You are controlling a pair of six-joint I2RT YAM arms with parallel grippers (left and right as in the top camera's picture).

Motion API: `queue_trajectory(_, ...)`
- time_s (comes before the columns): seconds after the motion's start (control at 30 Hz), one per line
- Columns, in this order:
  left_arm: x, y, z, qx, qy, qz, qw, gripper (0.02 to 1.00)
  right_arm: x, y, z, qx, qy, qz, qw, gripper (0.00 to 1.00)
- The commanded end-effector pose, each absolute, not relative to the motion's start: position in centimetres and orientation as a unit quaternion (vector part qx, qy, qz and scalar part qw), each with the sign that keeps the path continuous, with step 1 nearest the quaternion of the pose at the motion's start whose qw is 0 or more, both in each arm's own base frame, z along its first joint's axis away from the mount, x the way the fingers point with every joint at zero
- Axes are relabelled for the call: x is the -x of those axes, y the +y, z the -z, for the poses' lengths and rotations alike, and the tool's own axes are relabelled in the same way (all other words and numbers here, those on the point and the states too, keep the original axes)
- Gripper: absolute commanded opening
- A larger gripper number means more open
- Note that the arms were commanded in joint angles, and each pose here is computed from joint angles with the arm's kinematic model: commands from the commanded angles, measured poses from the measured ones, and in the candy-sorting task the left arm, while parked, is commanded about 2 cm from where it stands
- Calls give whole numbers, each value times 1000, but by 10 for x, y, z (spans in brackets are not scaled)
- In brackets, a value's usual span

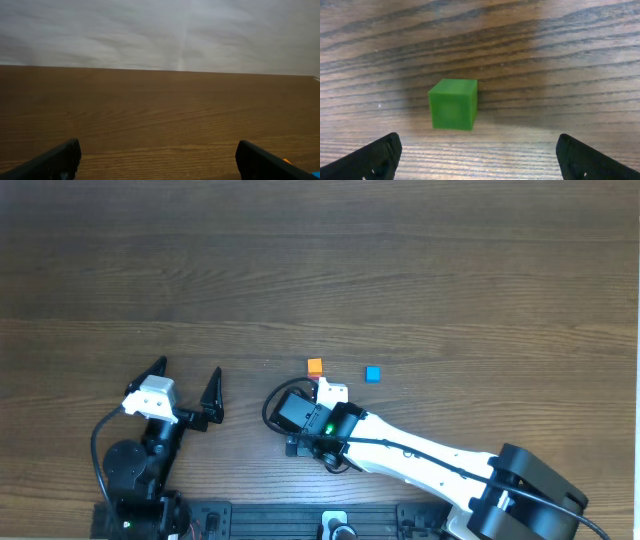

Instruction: Stack Cubes

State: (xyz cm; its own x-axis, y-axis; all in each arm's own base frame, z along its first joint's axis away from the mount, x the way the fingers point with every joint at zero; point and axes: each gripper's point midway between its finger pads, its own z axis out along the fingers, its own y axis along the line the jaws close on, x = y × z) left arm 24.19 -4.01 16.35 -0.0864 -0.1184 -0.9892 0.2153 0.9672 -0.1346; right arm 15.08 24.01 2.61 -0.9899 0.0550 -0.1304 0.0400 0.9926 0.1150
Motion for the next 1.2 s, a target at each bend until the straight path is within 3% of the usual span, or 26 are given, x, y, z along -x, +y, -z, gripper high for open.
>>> queue_trajectory(0.03, -242, -40, -162, -39, 725, 119, 678, 998, -163, 249, -28, 1, 995, -44, 94, 967)
queue_trajectory(1.2, -242, -40, -162, -39, 725, 119, 678, 991, -164, 258, -14, 20, 995, -13, 92, 866)
